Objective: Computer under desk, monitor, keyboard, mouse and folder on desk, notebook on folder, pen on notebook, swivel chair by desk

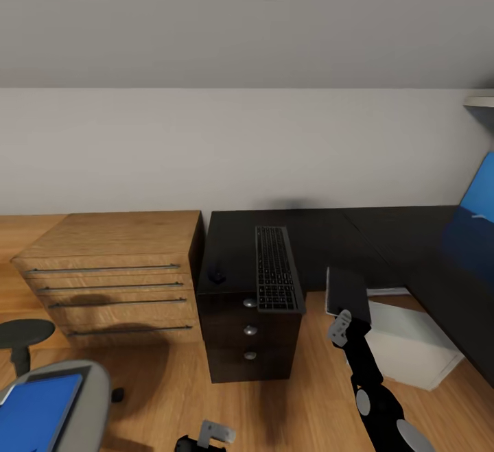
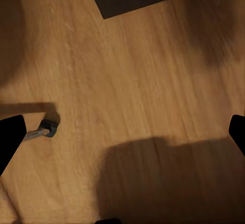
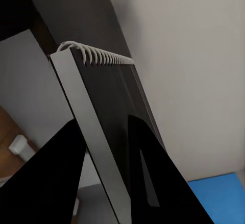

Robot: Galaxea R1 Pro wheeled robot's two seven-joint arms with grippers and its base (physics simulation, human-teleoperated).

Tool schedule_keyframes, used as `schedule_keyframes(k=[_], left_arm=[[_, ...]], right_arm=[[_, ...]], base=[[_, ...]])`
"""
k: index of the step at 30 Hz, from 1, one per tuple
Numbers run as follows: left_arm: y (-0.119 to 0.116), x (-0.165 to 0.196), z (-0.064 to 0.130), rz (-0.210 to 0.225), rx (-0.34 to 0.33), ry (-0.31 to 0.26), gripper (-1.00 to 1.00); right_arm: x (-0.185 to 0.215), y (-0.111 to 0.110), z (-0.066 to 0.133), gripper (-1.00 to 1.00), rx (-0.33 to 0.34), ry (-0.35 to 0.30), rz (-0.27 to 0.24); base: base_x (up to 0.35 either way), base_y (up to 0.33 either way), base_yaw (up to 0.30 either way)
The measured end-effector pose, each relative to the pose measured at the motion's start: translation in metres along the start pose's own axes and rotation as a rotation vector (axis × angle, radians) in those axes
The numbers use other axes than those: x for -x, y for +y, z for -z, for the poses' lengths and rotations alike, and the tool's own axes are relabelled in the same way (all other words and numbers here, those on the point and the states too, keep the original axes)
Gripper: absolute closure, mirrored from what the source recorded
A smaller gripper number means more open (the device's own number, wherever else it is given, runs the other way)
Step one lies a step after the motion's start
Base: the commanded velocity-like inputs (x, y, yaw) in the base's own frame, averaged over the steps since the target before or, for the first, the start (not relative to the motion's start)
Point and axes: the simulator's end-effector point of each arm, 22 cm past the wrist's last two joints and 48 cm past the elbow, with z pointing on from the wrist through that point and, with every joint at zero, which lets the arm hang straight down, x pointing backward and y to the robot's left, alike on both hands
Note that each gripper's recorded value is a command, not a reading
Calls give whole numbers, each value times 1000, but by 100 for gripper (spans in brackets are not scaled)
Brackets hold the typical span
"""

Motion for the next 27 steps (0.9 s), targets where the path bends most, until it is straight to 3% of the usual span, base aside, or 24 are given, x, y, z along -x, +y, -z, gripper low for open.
schedule_keyframes(k=[27], left_arm=[[5, -17, -6, -12, 11, 39, -100]], right_arm=[[-6, 1, 0, 100, 5, 23, 16]], base=[[109, -12, 0]])
